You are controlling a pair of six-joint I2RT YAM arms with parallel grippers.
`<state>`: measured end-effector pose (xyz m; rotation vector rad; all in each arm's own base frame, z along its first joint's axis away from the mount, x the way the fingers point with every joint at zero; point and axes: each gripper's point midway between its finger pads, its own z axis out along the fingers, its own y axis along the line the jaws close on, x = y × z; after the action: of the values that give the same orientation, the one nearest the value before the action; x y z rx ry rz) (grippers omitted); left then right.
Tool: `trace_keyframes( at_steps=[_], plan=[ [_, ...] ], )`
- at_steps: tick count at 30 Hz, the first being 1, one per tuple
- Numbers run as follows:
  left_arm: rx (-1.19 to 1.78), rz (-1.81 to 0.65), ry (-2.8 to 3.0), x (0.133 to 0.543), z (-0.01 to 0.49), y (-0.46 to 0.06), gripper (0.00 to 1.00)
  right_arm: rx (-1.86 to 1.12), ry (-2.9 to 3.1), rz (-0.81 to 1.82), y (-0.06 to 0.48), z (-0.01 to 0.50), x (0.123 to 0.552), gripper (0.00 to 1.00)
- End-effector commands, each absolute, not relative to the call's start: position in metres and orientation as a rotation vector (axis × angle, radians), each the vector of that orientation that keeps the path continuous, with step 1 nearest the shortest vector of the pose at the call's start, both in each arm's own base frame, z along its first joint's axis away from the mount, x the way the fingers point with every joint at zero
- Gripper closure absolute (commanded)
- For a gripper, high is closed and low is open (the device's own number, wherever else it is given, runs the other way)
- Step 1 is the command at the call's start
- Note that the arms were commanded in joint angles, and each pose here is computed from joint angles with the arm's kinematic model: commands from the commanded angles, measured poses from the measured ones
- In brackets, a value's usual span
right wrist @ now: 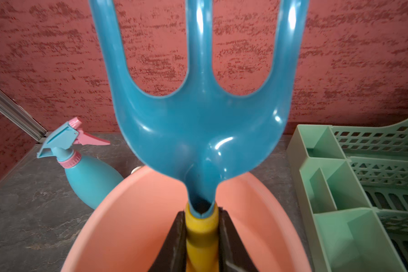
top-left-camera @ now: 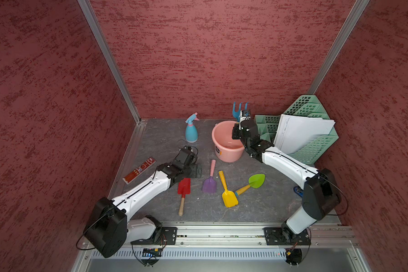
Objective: Organize the gardening tools
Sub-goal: Place the gardening tool in the container.
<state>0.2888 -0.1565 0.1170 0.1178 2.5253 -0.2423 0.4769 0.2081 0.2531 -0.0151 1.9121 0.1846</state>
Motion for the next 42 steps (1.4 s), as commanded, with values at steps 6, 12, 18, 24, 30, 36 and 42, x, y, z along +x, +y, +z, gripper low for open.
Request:
trace_keyframes(
  at_steps=[6, 12, 18, 24, 30, 36, 42],
  plan=[
    [0.094, -0.213, 2.548, 0.29, 0.107, -0.148, 0.0, 0.008, 1.865, 0.184, 0.22, 0.238, 0.498, 1.0],
    [0.059, -0.217, 2.562, 0.289, 0.101, -0.145, 0.0, 0.011, 1.915, 0.179, 0.222, 0.215, 0.5, 1.0],
    [0.023, -0.202, 2.595, 0.282, 0.1, -0.14, 0.0, 0.012, 1.93, 0.186, 0.222, 0.208, 0.498, 0.73],
    [-0.002, -0.164, 2.646, 0.266, 0.104, -0.131, 0.0, 0.001, 1.914, 0.2, 0.223, 0.22, 0.497, 0.53],
    [-0.014, -0.092, 2.712, 0.237, 0.112, -0.122, 0.0, -0.005, 1.898, 0.216, 0.223, 0.238, 0.493, 0.4],
    [-0.047, -0.062, 2.744, 0.215, 0.114, -0.116, 0.0, 0.01, 1.9, 0.249, 0.218, 0.252, 0.48, 0.28],
    [-0.085, -0.032, 2.779, 0.203, 0.111, -0.111, 0.0, 0.006, 1.946, 0.303, 0.21, 0.254, 0.45, 0.15]
  ],
)
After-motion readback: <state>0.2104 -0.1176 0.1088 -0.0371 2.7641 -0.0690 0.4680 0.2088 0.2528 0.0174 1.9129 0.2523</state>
